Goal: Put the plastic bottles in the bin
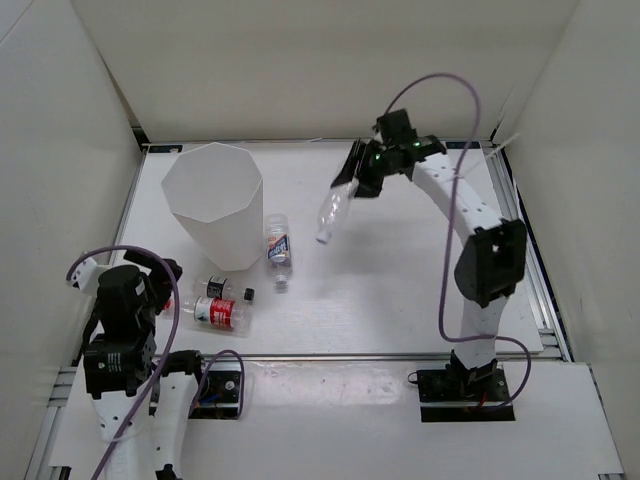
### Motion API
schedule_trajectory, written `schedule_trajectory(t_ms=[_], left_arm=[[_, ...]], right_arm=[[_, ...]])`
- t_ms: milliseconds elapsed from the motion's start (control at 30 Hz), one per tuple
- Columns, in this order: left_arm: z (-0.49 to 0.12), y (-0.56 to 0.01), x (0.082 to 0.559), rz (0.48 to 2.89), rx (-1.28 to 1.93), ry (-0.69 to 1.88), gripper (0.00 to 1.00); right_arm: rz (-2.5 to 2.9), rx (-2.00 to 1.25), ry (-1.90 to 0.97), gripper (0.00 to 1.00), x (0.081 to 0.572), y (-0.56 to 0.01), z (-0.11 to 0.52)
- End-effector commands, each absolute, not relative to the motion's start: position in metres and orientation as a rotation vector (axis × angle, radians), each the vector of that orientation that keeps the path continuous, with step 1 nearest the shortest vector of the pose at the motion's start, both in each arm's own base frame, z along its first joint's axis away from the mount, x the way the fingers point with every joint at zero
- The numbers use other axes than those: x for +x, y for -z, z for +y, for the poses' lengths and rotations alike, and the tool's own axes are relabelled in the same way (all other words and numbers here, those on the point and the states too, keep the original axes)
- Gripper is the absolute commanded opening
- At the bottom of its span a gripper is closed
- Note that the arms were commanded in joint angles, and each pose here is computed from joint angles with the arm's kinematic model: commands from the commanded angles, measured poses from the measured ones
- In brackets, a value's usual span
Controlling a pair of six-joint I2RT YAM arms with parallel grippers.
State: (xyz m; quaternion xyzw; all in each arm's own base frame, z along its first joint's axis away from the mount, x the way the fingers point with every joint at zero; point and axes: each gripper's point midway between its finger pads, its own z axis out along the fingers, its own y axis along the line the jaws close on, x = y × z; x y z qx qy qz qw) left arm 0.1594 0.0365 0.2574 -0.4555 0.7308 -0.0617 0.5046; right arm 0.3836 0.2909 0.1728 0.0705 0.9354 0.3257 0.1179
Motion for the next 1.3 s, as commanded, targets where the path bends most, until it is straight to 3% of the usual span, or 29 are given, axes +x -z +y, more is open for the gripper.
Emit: schedule_trajectory(t_ms=[0, 100, 133, 233, 500, 600, 733, 833, 967, 1133, 1267], left_arm=[[0.022, -0.252, 0.169, 1.794, -1.085, 0.245, 1.00], [0.018, -0.235, 0.168, 1.880, -1.106, 0.231, 1.00], [0.016, -0.234, 0.171, 1.907, -1.096, 0.229, 1.00], [0.017, -0.232, 0.171, 1.958, -1.089, 0.197, 1.00], [0.011, -0.239, 0.177, 2.109, -0.991, 0.164, 1.00], [0.015, -0.243, 0.182, 2.155, -0.964, 0.122, 1.00], [0.017, -0.247, 0.189, 2.145, -0.953, 0.108, 1.00], [0.024, -0.247, 0.192, 2.121, -0.951, 0.070, 1.00], [0.032, -0.241, 0.193, 2.103, -0.968, 0.017, 1.00], [0.027, -0.220, 0.187, 2.112, -0.996, 0.053, 1.00], [0.019, -0.197, 0.178, 2.131, -1.099, 0.098, 1.00]], right_arm=[[2.274, 0.028, -1.239, 0.34, 0.391, -0.338, 0.315], [2.078, -0.073, -1.324, 0.32, 0.399, -0.394, 0.343], [1.937, -0.135, -1.359, 0.32, 0.397, -0.441, 0.353], [1.723, -0.250, -1.366, 0.32, 0.405, -0.485, 0.383], [1.506, -0.371, -1.186, 0.36, 0.396, -0.484, 0.463], [1.456, -0.440, -1.026, 0.51, 0.387, -0.477, 0.482], [1.422, -0.482, -0.940, 1.00, 0.374, -0.483, 0.485], [1.438, -0.344, -0.872, 1.00, 0.366, -0.514, 0.440], [1.639, -0.055, -0.849, 1.00, 0.402, -0.489, 0.354], [2.100, 0.114, -0.941, 1.00, 0.406, -0.346, 0.301], [2.377, 0.055, -1.032, 1.00, 0.384, -0.252, 0.304]])
